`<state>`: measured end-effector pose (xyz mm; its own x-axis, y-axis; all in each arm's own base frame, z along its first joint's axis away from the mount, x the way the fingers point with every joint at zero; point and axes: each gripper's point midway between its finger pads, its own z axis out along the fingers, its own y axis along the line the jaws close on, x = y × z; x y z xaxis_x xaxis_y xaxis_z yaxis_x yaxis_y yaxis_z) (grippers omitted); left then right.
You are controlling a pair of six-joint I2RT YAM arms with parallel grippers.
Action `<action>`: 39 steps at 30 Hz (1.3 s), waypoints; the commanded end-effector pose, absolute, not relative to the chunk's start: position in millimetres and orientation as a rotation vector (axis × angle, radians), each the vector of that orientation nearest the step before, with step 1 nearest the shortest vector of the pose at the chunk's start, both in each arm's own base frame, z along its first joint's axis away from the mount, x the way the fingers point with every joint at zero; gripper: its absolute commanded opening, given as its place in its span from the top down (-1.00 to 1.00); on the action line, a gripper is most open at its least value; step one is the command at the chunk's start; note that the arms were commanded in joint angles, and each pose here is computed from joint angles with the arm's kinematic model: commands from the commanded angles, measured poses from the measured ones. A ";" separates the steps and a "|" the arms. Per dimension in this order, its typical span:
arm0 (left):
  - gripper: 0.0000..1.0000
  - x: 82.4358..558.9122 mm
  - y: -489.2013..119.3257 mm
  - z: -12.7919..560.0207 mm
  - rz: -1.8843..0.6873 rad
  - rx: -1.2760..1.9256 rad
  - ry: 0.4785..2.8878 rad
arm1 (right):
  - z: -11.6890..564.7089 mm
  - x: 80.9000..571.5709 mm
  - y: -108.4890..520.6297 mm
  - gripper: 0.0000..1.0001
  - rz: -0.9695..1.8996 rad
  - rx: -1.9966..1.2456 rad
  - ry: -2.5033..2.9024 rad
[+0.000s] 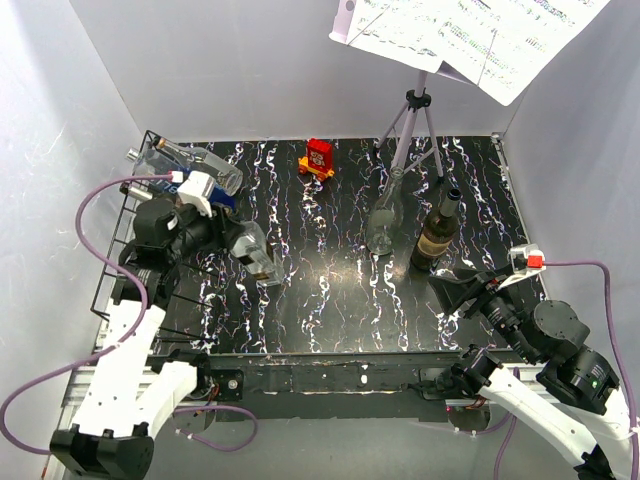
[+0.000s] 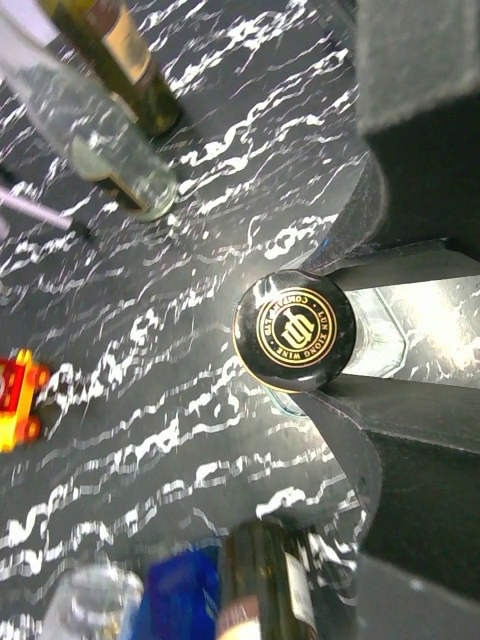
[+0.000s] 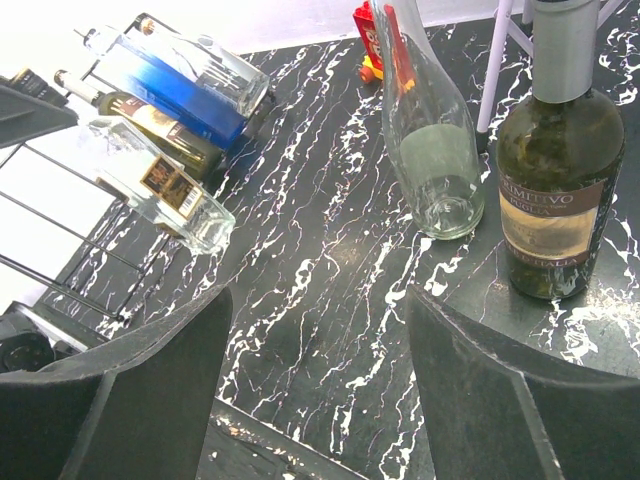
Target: Take the wine bottle off the wine rack
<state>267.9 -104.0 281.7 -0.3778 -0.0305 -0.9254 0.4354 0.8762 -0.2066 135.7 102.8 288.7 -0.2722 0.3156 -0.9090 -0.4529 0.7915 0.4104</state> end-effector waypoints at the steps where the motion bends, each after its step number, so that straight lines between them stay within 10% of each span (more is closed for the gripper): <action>1: 1.00 263.2 -151.7 342.6 -0.682 0.502 1.665 | 305.6 137.9 100.9 -0.55 0.748 -0.091 1.641; 39: 1.00 218.4 -495.2 354.9 -1.031 0.981 1.375 | 358.2 123.9 69.3 -0.52 0.769 -0.027 1.456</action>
